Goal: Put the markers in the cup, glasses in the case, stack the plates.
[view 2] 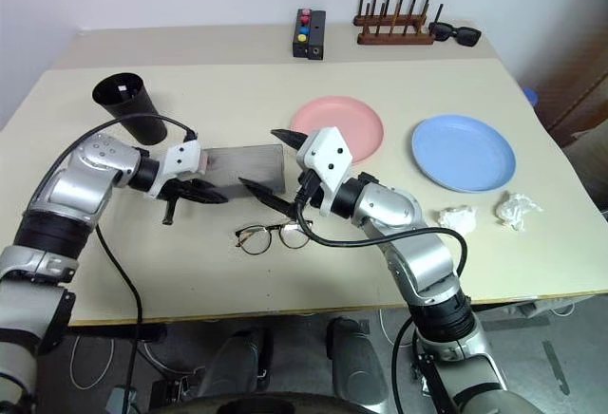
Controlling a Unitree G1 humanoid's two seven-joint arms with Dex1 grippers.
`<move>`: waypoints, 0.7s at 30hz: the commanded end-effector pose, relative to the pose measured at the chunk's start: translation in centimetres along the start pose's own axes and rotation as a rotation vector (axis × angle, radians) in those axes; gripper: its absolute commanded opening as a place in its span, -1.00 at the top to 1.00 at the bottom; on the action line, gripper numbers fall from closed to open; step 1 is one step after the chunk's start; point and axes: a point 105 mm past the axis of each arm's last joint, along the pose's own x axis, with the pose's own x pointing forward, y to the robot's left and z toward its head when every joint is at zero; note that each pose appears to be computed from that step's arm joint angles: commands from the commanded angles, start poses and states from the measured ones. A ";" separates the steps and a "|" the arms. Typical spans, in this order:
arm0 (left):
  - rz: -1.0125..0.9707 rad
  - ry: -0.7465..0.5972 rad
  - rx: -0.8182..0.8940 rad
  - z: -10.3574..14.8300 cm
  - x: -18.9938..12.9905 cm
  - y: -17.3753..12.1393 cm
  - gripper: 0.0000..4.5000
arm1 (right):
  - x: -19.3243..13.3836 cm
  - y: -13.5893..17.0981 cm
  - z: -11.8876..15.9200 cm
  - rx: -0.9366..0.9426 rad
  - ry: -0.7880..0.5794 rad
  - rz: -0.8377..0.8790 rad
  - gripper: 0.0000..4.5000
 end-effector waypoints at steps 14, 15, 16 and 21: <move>-0.004 0.022 -0.024 0.1 0.8 -1.6 0.98 | -2.2 1.4 -2.7 -0.076 0.230 0.131 -1.00; -0.005 0.016 -0.031 0.2 0.8 -1.7 0.98 | -2.4 1.4 -2.9 -0.086 0.243 0.132 -1.00; -0.009 0.014 -0.040 0.2 0.8 -1.9 0.98 | -2.7 1.4 -3.0 -0.087 0.249 0.135 -1.00; -0.011 0.004 -0.081 0.3 0.8 -2.1 0.55 | -3.3 1.3 -3.2 -0.093 0.264 0.132 -1.00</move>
